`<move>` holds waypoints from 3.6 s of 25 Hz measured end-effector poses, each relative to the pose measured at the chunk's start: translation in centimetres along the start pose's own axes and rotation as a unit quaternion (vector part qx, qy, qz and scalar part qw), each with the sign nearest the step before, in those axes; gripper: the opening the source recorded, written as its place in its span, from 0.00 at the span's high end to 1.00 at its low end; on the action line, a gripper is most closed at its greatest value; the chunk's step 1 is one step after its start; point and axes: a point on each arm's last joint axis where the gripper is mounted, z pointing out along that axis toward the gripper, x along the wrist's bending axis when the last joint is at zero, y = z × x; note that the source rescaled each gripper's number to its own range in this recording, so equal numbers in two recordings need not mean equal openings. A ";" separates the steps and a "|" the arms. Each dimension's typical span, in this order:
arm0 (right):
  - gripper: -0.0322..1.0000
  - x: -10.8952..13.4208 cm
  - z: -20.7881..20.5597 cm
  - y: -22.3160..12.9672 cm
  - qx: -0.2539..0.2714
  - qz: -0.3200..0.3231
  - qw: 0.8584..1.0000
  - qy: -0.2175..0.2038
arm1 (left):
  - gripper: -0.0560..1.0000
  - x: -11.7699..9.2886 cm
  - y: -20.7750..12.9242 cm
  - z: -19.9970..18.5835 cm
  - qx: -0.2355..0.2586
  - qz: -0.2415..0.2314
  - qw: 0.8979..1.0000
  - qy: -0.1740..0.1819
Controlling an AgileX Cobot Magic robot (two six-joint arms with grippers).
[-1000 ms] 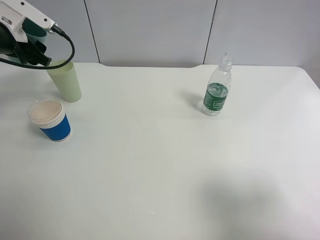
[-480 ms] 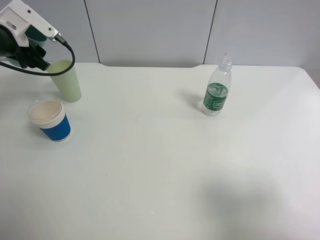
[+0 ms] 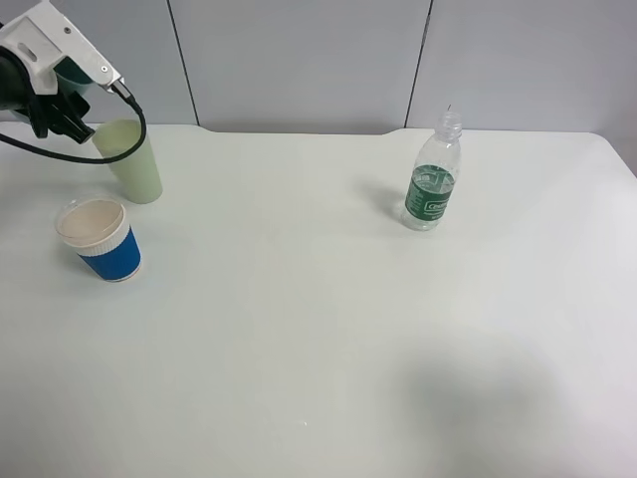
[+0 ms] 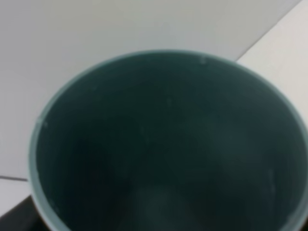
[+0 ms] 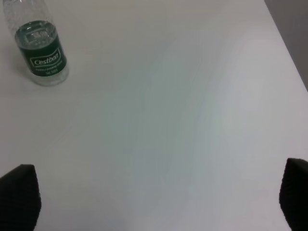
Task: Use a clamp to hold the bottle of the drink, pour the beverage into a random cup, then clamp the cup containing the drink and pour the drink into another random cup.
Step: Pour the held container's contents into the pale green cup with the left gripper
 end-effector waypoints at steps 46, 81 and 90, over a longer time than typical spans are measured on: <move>0.00 0.0 0.0 0.0 0.000 0.000 1.000 0.000 | 0.94 -0.5 -0.2 -0.2 -0.018 0.173 0.985 0.009; 0.00 0.0 0.0 0.0 0.000 0.000 1.000 0.000 | 0.94 -0.2 -0.2 -0.2 -0.014 0.231 0.972 0.027; 0.00 0.0 0.0 0.0 0.000 0.000 1.000 0.000 | 0.94 0.1 -0.2 -0.2 -0.012 0.255 0.966 0.040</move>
